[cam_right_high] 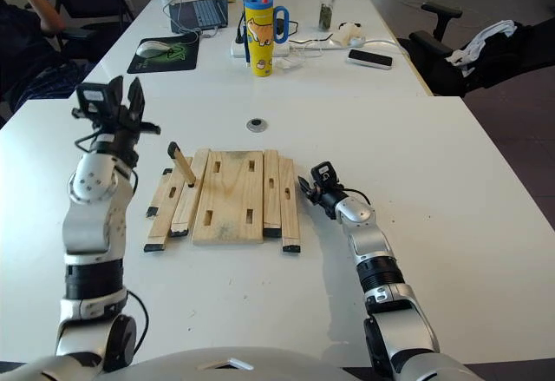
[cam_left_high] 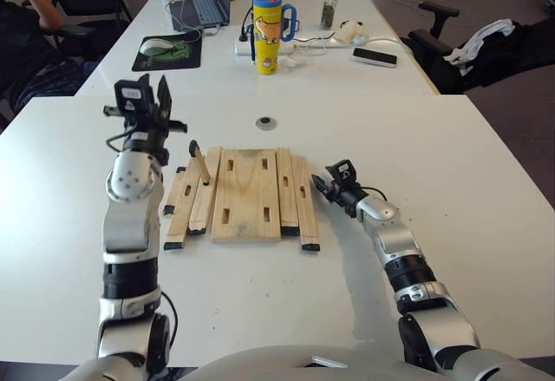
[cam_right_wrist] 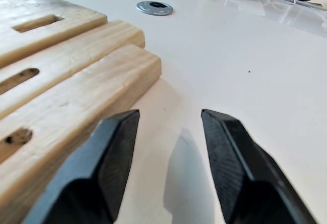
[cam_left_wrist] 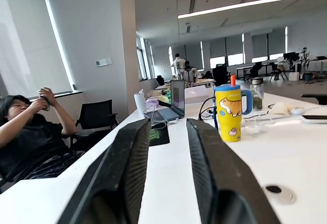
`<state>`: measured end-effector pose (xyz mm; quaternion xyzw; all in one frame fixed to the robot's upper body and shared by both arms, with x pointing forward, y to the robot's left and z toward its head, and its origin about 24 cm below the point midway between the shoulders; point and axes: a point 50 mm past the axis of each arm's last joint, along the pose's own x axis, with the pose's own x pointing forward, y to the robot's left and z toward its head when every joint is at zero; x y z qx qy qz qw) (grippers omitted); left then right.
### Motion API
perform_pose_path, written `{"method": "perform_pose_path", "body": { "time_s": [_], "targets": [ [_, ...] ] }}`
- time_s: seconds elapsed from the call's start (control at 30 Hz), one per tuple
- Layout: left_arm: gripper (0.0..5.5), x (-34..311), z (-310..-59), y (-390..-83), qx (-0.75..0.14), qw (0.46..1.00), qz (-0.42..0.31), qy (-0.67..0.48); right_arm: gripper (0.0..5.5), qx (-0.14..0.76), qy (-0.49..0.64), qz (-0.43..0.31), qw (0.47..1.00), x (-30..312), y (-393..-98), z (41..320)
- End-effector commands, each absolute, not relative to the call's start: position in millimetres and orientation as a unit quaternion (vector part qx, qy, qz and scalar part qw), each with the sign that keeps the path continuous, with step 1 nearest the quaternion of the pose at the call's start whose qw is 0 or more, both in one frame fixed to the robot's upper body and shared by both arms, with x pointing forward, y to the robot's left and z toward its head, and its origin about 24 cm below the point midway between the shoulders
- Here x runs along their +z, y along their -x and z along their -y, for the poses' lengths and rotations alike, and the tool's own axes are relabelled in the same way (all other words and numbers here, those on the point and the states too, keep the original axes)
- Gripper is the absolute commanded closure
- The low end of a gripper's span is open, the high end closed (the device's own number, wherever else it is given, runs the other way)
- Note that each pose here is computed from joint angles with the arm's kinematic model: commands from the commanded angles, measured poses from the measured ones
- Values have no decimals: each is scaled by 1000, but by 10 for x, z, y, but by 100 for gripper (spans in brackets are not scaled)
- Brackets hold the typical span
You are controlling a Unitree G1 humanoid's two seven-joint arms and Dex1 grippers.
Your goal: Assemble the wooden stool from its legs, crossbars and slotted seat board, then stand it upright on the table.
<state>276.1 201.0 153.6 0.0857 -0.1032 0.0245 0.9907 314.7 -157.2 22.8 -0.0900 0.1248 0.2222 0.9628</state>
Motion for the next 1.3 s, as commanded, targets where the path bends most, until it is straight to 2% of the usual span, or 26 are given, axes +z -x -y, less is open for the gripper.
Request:
{"method": "perform_pose_path", "body": {
  "time_s": [0.03, 0.17, 0.3, 0.5, 0.77, 1.3],
  "targets": [
    [349, 1350, -1877, -2505, -18, 996, 55, -61, 324, 209, 80, -127, 966, 215, -3100, 1629],
    [293, 1243, -1800, -2370, -44, 997, 34, -45, 324, 213, 81, -128, 965, 221, -3102, 1610],
    [243, 1160, -1763, -2366, -48, 998, 11, -41, 324, 216, 83, -128, 964, 232, -3111, 1600],
    [243, 910, -1740, -2494, -48, 998, -51, -9, 324, 228, 86, -126, 961, 255, -3154, 1549],
    [243, 710, -1814, -2687, -38, 996, -74, -28, 324, 243, 90, -125, 958, 271, -3191, 1484],
    [476, 867, -1768, -2751, -61, 997, -41, -31, 324, 235, 86, -128, 960, 231, -3163, 1499]
  ]
}}
